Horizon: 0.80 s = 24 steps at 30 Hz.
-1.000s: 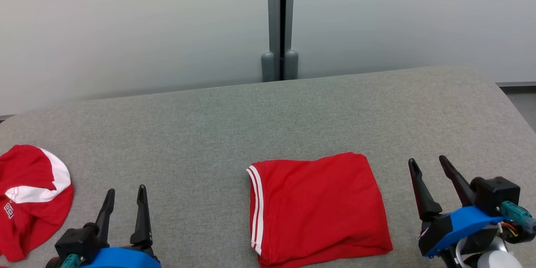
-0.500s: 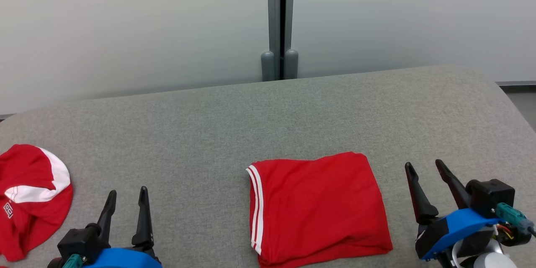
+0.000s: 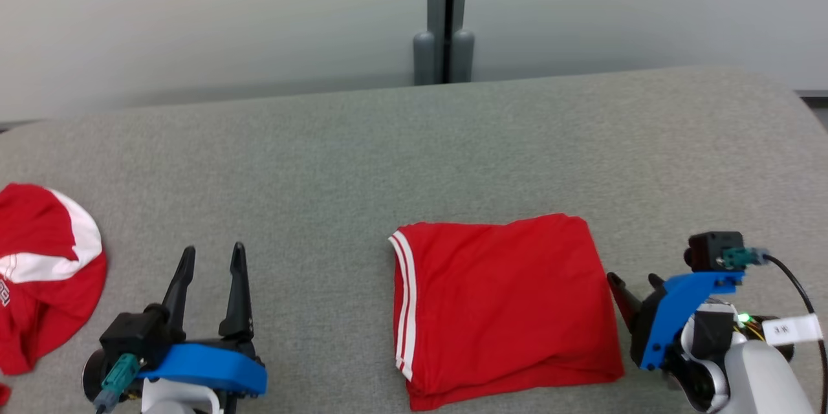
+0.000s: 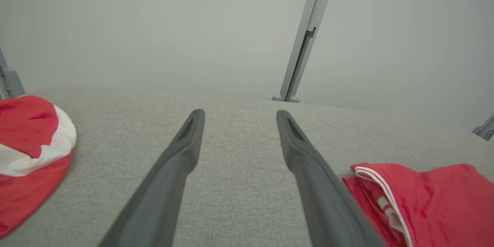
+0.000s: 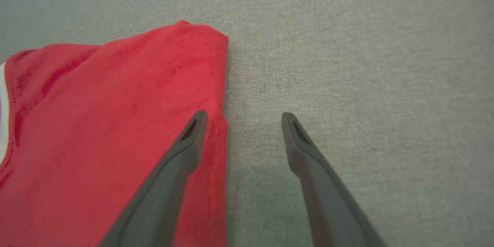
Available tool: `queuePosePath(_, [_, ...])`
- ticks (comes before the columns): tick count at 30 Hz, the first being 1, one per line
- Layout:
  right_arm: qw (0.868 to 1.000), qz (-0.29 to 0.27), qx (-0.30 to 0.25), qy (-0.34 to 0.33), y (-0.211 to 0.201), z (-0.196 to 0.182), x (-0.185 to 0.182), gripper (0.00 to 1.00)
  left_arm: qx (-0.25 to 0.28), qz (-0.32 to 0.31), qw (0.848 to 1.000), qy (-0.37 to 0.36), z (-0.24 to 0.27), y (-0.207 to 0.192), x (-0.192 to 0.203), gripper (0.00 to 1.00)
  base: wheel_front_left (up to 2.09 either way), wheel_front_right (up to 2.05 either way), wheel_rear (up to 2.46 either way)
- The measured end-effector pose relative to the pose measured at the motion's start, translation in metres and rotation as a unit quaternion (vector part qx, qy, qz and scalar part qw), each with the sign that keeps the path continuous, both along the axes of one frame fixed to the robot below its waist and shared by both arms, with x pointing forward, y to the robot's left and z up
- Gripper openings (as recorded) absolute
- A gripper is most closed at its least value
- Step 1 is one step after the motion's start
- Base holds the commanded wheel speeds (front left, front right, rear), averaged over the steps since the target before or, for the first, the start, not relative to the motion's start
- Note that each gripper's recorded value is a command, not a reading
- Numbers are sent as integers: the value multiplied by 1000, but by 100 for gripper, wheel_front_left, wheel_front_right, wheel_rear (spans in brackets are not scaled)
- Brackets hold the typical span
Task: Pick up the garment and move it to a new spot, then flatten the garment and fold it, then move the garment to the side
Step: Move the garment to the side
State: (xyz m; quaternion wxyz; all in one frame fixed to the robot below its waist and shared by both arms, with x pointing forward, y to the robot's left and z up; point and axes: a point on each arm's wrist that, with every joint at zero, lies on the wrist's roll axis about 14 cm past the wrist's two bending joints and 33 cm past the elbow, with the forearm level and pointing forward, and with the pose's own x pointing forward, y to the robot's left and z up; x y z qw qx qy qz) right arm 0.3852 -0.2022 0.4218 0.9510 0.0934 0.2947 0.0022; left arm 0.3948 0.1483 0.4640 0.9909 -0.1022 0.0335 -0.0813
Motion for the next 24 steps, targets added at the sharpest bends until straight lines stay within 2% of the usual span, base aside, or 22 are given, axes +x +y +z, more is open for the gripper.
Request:
queuePosePath(3, [998, 21, 9, 55, 14, -20, 6, 100, 0, -1, 1000, 0, -1, -1, 8, 100, 0, 0, 0])
queuePosePath(12, [986, 72, 19, 150, 45, -59, 15, 100, 2, 12, 1000, 13, -11, 10, 15, 100, 0, 0, 0])
queuePosePath(13, [984, 79, 18, 157, 47, -60, 15, 89, 2, 13, 1000, 13, -12, 11, 15, 100, 0, 0, 0])
queuePosePath(14, [984, 85, 18, 158, 50, -59, 16, 33, 2, 13, 1000, 13, -12, 11, 15, 100, 0, 0, 0])
queuePosePath(15, [983, 90, 18, 157, 53, -58, 15, 0, 2, 13, 1000, 12, -11, 11, 16, 100, 0, 0, 0])
queuePosePath(19, [979, 140, -19, 145, 60, -49, 14, 0, 1, 3, 1000, 6, -8, 4, 20, 100, 0, 0, 0])
queuePosePath(24, [971, 189, -123, 79, 31, -12, 41, 0, -3, -9, 1000, 6, -12, -10, 34, 100, 0, 0, 0])
